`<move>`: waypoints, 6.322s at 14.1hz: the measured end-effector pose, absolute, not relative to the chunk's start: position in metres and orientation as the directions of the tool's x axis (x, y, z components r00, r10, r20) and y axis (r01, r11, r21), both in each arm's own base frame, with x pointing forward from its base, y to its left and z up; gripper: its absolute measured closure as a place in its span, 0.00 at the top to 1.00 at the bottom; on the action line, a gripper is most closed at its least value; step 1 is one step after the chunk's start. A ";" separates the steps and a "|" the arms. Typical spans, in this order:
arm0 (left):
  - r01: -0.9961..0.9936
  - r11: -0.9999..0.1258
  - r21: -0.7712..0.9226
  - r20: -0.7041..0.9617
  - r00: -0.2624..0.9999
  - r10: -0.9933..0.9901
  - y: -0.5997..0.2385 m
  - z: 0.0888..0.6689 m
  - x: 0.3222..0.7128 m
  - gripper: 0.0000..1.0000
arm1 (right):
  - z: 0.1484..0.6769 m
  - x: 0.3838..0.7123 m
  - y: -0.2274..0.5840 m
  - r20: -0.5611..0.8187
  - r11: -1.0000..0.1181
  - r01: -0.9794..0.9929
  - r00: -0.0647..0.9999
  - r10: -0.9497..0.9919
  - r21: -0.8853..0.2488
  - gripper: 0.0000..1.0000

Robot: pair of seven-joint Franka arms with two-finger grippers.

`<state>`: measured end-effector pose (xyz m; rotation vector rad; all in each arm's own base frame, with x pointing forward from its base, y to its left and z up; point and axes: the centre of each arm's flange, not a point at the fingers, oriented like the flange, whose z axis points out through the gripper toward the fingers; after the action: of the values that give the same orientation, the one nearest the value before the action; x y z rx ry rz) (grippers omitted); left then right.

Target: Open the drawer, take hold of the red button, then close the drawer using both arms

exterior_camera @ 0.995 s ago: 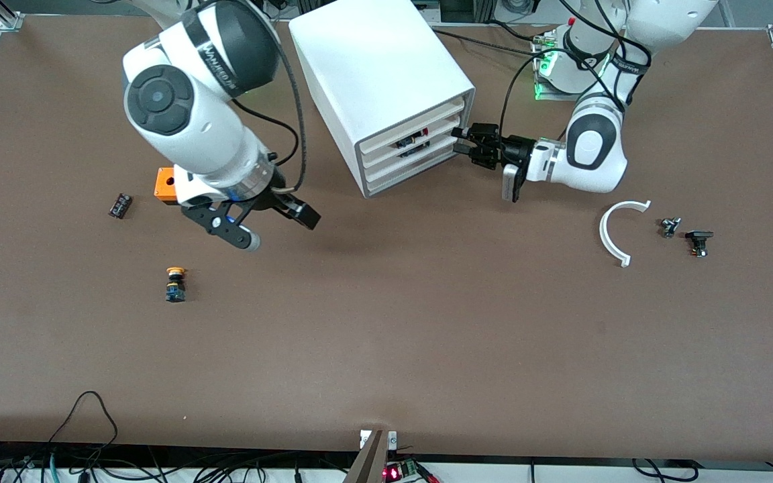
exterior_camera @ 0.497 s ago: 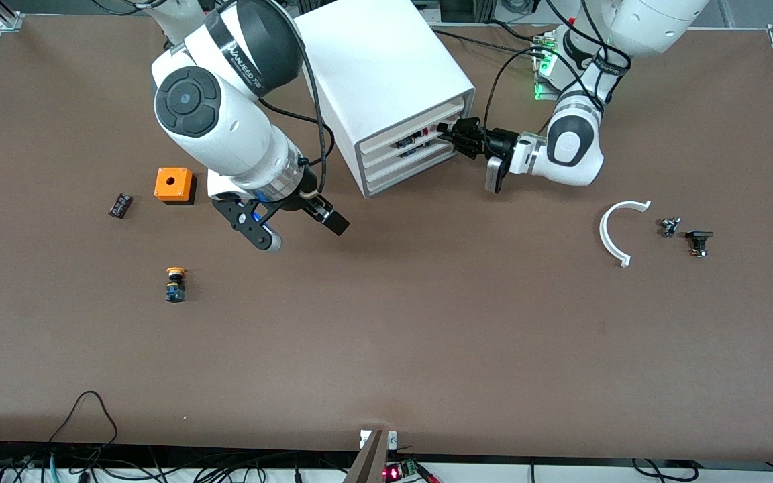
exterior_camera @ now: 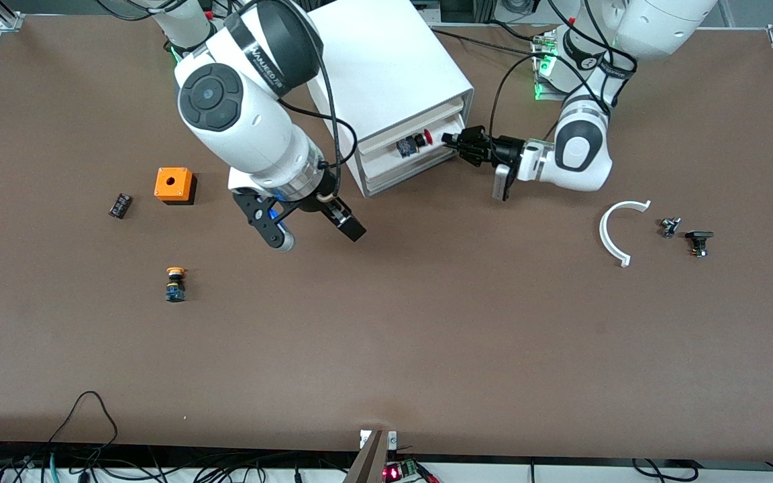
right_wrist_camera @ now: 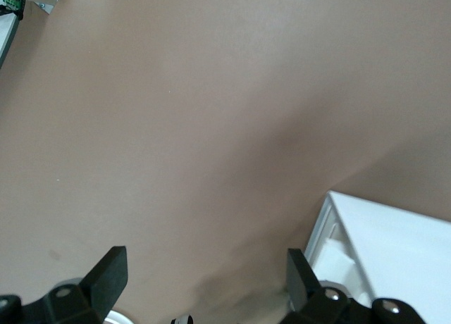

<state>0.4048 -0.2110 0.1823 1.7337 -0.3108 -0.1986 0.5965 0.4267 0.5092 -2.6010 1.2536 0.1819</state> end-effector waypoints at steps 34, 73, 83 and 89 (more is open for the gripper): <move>-0.170 -0.984 0.051 -0.339 0.924 -0.178 -0.050 0.496 0.607 1.00 | 0.334 0.452 0.602 -0.121 -0.547 -0.837 0.545 -0.830 -0.023 0.41; 0.388 -0.922 -0.012 -0.211 0.900 0.382 -0.428 0.301 0.414 0.97 | 0.215 0.675 0.157 0.024 -0.998 0.068 0.997 0.067 -0.004 0.41; 0.366 -0.928 -0.068 -0.227 0.900 0.371 -0.432 0.318 0.404 0.99 | 0.208 0.681 0.138 0.078 -0.998 0.063 0.995 0.061 -0.013 0.85; 0.200 -0.979 -0.028 -0.198 0.959 0.201 -0.324 0.440 0.530 0.99 | 0.311 0.696 0.133 0.200 -0.994 0.106 0.974 0.102 -0.012 1.00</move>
<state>0.5303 -0.3244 0.4405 3.1167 0.3194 -0.3169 0.6960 0.1325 0.3106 -3.0991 -0.1633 -0.3124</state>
